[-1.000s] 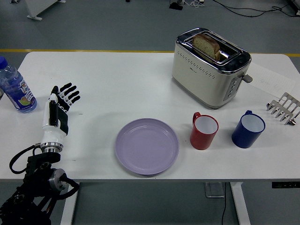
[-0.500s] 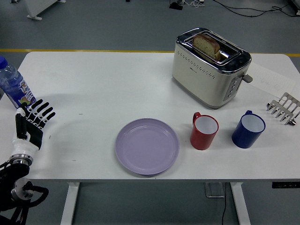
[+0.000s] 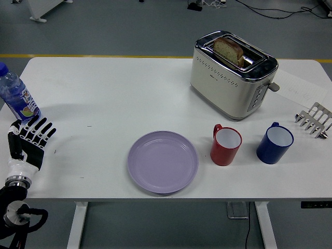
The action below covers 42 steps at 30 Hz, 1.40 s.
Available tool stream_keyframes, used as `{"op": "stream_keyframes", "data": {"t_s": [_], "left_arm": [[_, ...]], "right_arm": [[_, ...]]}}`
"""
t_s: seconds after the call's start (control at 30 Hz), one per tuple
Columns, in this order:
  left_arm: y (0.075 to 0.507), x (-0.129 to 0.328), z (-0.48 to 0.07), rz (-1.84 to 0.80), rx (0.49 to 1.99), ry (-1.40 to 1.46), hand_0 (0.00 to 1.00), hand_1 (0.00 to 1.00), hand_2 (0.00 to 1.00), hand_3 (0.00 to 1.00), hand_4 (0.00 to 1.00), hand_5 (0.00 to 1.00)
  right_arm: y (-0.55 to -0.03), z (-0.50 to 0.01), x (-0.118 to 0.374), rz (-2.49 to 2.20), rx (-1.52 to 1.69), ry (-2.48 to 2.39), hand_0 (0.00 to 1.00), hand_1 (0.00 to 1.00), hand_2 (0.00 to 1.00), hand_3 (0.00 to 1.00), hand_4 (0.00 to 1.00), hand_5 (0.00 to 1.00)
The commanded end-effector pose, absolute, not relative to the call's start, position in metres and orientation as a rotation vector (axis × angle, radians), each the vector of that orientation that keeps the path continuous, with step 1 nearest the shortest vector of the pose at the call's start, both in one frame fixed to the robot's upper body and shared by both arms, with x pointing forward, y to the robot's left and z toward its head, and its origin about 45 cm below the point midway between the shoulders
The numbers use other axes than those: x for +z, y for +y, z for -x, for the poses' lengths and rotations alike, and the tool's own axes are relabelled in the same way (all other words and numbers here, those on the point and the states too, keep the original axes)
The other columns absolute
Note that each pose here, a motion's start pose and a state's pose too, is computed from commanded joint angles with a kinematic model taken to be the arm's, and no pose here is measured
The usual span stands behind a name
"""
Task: Push plate across desktop
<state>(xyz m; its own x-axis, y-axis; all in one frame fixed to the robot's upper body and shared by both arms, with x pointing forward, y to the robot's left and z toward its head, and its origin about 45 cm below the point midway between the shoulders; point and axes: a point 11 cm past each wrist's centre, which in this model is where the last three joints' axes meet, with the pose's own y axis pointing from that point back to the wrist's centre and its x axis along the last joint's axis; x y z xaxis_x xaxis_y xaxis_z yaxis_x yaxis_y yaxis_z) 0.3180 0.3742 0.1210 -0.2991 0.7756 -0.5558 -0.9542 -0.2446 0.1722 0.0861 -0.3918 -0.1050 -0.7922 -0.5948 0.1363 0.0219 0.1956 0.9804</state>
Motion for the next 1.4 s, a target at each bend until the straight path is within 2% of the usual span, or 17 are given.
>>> {"op": "stream_keyframes", "data": {"t_s": [1.4], "left_arm": [[0.392, 0.103, -0.308, 0.392, 1.886, 0.606, 0.615, 0.647, 0.646, 0.636, 0.558, 0.998]], "right_arm": [[-0.391, -0.094, -0.104, -0.540, -1.646, -2.003, 0.541, 0.530, 0.625, 0.651, 0.478, 0.582]]}}
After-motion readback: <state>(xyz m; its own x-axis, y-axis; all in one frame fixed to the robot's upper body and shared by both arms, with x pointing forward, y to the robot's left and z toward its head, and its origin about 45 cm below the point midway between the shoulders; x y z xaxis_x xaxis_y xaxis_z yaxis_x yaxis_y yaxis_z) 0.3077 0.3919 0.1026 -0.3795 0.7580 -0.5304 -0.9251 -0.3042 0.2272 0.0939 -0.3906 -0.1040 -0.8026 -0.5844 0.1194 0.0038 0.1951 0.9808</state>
